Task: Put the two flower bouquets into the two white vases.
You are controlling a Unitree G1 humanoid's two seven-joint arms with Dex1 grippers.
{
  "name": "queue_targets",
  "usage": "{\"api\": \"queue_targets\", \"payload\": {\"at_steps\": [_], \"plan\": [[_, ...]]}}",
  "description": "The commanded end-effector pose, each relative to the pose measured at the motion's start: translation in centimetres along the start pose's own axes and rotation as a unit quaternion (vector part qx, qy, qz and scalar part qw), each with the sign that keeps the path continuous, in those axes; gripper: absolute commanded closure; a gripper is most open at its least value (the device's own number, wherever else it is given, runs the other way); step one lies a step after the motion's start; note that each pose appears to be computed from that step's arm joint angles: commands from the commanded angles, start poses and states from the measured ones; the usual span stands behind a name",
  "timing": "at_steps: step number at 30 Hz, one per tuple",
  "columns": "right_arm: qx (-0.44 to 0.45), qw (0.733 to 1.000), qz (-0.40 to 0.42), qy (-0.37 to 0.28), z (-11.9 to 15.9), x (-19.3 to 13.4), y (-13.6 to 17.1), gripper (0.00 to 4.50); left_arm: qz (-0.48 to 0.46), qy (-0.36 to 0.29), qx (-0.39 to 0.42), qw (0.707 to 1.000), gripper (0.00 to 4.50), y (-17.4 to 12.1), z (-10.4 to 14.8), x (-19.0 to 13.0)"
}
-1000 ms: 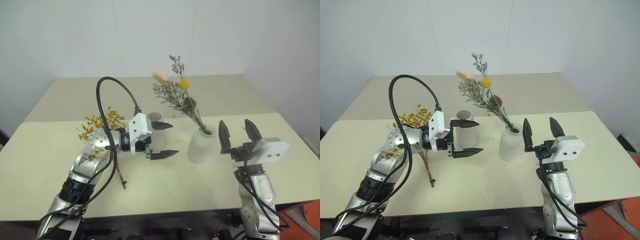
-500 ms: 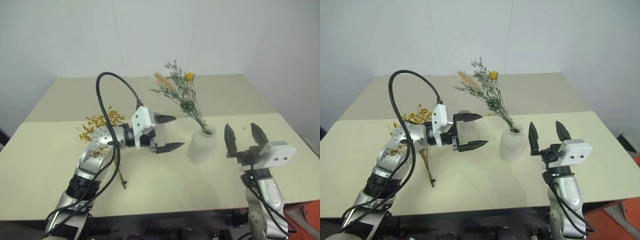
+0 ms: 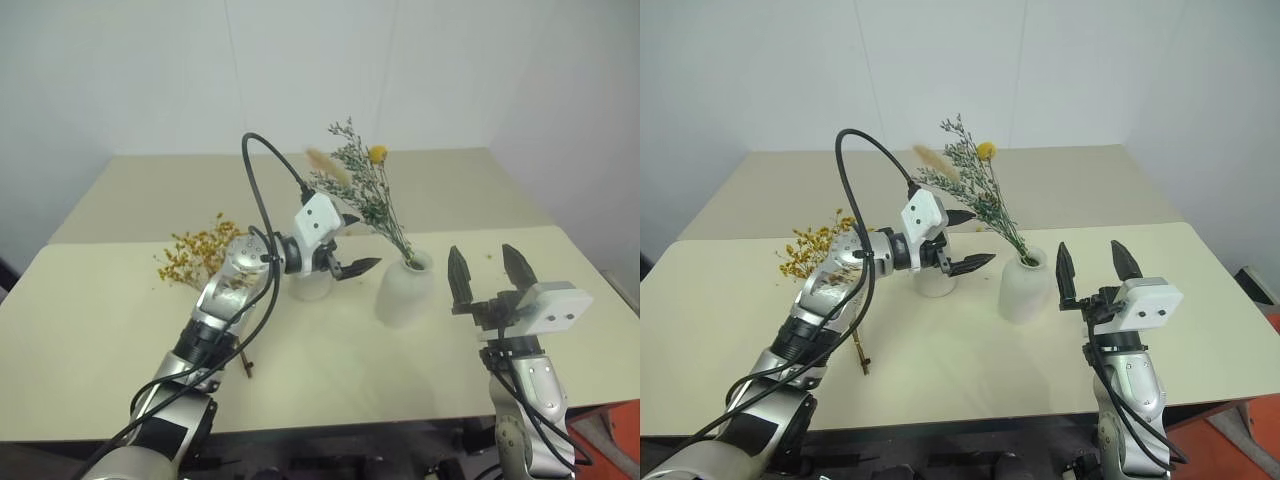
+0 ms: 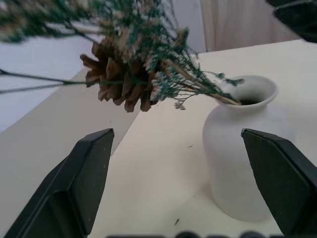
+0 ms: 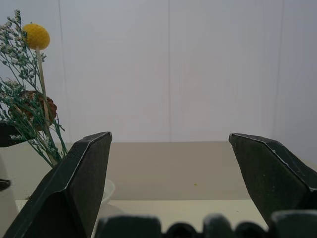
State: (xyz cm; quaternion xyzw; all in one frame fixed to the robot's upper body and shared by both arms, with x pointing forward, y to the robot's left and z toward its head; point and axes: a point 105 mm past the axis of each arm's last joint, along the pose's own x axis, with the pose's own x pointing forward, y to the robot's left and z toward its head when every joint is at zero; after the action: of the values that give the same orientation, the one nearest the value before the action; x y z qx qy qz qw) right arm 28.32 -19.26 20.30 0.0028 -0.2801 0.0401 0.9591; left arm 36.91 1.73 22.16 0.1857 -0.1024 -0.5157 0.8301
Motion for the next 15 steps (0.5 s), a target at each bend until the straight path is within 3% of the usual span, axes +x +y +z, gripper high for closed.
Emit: {"api": "queue_targets", "payload": {"at_steps": [1,9,15], "plan": [[-0.009,0.999,-0.004,-0.032,1.8,0.1,0.0,0.04,-0.011,-0.064,0.030,0.997,0.00,-0.1,3.4,0.9],[-0.012,0.999,0.018,-0.027,2.3,-0.4,0.0,0.04,-0.079,-0.129,0.054,0.987,0.00,-2.7,5.9,0.2],[-0.048,0.995,0.087,-0.003,3.1,-1.2,0.0,0.04,-0.064,-0.093,0.051,0.992,0.00,-2.1,4.7,-0.1]]}}
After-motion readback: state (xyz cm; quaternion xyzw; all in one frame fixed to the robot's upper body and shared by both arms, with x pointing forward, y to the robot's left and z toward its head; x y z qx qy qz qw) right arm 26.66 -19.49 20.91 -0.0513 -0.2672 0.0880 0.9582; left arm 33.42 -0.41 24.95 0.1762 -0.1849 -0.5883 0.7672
